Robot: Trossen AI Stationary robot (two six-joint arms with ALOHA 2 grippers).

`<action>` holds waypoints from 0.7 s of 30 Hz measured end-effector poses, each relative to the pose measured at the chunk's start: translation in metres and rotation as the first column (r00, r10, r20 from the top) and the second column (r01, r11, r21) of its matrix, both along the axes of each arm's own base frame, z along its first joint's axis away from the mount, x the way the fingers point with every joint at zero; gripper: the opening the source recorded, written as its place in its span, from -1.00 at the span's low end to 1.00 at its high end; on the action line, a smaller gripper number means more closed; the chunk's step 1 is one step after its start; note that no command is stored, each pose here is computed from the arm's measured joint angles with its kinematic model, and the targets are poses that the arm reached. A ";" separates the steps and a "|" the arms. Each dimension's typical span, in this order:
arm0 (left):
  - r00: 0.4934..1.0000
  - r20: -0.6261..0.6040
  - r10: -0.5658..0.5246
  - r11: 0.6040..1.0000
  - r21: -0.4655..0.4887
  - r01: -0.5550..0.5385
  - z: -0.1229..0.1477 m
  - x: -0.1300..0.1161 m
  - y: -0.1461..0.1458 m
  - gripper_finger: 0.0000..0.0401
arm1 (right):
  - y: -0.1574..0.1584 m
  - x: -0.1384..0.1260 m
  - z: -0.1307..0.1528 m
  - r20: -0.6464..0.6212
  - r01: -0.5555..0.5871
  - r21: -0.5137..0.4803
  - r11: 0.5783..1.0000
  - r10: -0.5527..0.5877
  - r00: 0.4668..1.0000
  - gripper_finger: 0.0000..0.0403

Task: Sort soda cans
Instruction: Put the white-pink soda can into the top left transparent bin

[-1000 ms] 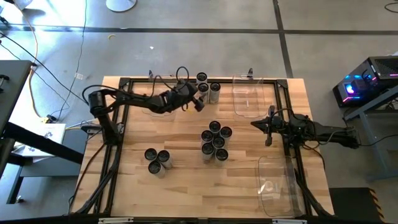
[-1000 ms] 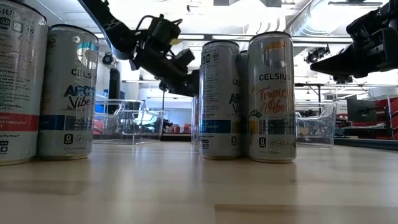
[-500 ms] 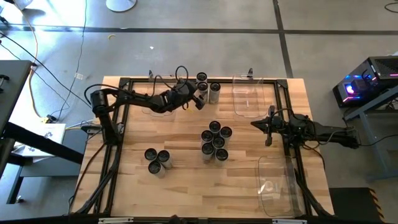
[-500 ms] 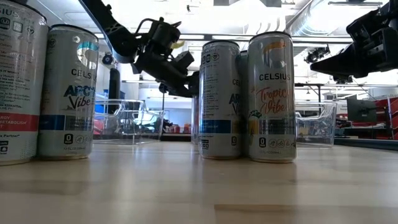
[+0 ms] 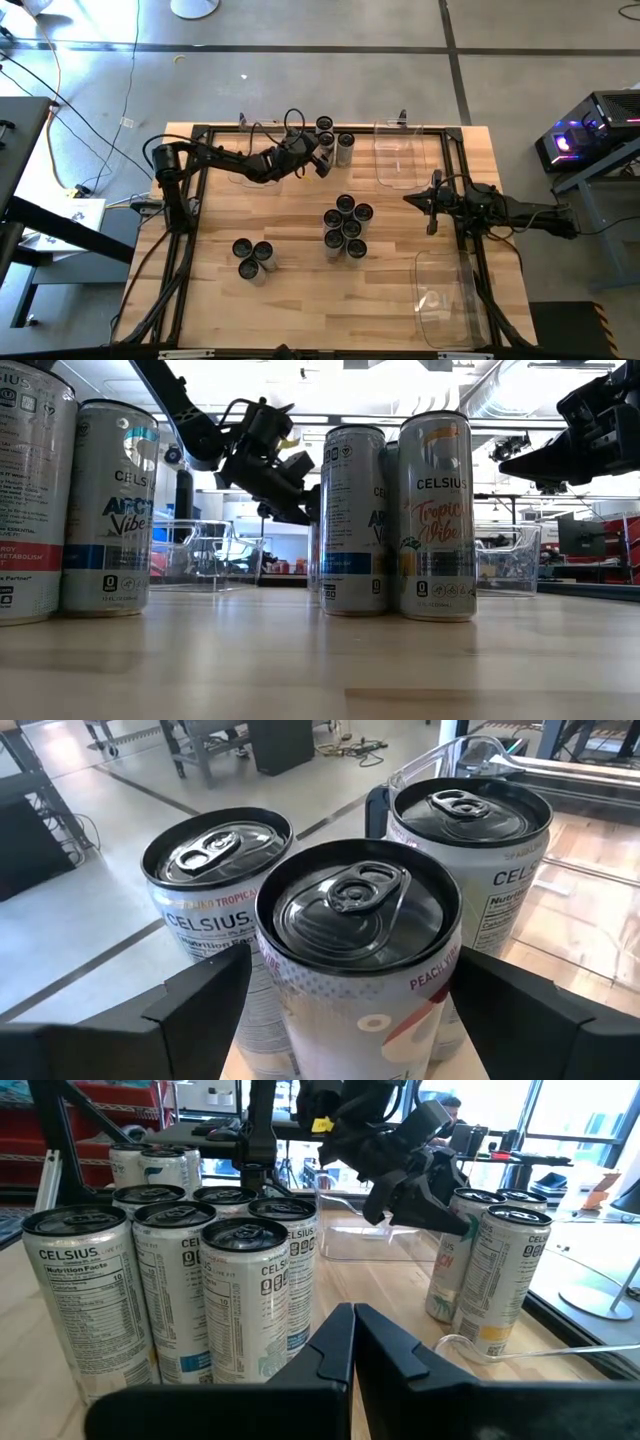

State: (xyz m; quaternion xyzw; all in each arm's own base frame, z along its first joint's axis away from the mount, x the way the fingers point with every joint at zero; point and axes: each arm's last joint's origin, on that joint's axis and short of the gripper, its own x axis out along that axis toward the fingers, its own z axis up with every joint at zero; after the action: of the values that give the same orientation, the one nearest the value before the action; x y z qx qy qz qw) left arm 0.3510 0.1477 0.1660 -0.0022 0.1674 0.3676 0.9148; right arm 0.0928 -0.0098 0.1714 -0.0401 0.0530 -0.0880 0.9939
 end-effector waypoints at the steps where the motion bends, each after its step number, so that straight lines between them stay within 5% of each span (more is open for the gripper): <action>1: 1.000 -0.001 -0.002 1.000 0.001 0.002 0.000 0.000 0.000 0.60 | 0.000 0.000 0.000 0.000 0.000 0.000 1.000 0.000 1.000 -0.98; 14: 1.000 -0.017 -0.019 1.000 0.006 0.019 0.003 -0.001 -0.002 0.30 | 0.000 0.000 0.000 0.000 -0.001 0.000 1.000 0.001 1.000 -0.98; 21: 0.997 -0.051 -0.059 0.997 0.038 0.061 0.028 -0.007 -0.015 0.25 | 0.000 0.000 0.000 0.000 0.000 0.000 1.000 0.000 1.000 -0.98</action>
State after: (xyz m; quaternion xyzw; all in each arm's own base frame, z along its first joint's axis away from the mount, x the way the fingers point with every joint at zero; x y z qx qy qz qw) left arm 0.3440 0.1325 0.1936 0.0300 0.1828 0.3429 0.9209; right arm 0.0927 -0.0099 0.1716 -0.0401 0.0528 -0.0881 0.9939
